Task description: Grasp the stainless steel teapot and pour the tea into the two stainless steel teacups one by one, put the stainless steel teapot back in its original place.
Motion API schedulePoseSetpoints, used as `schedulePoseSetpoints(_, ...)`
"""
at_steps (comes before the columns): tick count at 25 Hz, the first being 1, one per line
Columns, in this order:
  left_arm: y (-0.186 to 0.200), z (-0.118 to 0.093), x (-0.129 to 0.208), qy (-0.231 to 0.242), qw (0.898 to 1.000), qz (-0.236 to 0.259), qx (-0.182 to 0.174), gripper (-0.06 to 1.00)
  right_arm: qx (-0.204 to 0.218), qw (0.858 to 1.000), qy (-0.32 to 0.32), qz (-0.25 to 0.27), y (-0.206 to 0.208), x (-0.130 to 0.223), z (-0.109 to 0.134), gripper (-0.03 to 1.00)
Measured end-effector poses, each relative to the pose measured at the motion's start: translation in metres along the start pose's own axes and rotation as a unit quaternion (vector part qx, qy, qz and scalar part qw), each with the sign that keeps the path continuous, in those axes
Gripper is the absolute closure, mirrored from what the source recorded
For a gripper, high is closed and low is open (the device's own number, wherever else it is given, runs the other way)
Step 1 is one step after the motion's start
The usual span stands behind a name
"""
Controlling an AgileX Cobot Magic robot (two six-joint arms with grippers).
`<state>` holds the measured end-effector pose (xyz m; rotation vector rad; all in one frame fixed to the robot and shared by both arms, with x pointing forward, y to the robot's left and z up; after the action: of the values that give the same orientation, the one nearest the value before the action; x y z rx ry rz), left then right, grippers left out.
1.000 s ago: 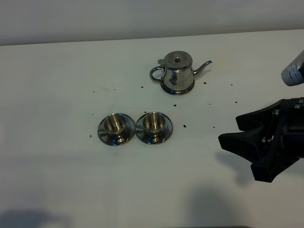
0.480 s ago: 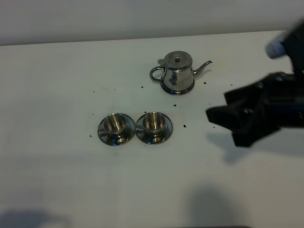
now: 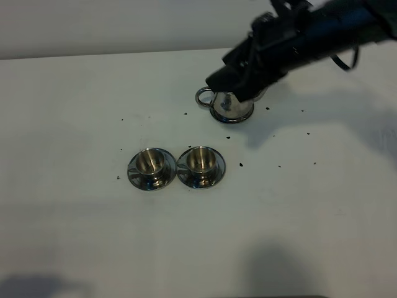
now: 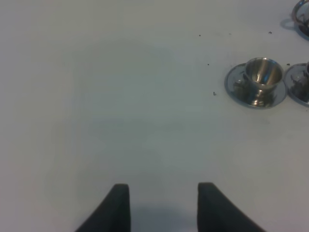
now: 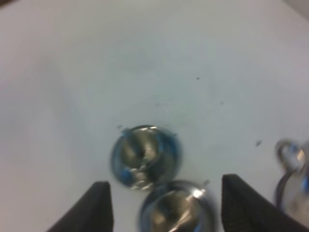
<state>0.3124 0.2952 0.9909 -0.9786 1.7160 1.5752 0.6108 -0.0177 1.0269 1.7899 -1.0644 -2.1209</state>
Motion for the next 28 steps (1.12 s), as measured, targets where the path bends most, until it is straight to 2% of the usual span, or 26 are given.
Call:
schedulePoseSetpoints(6,0.000,0.000,0.000,0.000,1.000,0.000,0.000,0.58,0.006,0.991,0.112,0.073,-0.050,-0.011,-0.030,0.48)
schedulePoseSetpoints(11,0.000,0.000,0.000,0.000,1.000,0.000,0.000,0.58,0.020,0.975,0.192,0.110,-0.088,-0.022,-0.038,0.48)
schedulePoseSetpoints(16,0.000,0.000,0.000,0.000,1.000,0.000,0.000,0.58,0.005,0.959,0.237,0.157,-0.131,-0.002,-0.037,0.48)
schedulePoseSetpoints(20,0.000,0.000,0.000,0.000,1.000,0.000,0.000,0.58,0.001,0.948,0.270,0.169,-0.159,0.009,-0.037,0.48)
schedulePoseSetpoints(28,0.000,0.000,0.000,0.000,1.000,0.000,0.000,0.58,0.035,0.937,0.300,0.178,-0.189,0.025,-0.056,0.48)
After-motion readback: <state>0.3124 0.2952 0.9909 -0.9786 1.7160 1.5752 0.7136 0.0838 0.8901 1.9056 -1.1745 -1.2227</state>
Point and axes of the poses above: a point on each arm's last joint axis where the gripper is mounted, y pointing back along that axis away from the gripper, z along the wrist's bending axis when the last joint is at zero, x = y × z, the point moved 10 cm from there along -y, pointing out along that axis toward the gripper, and after that the axes turned 5 degrees about y, right-handed, at the moved point
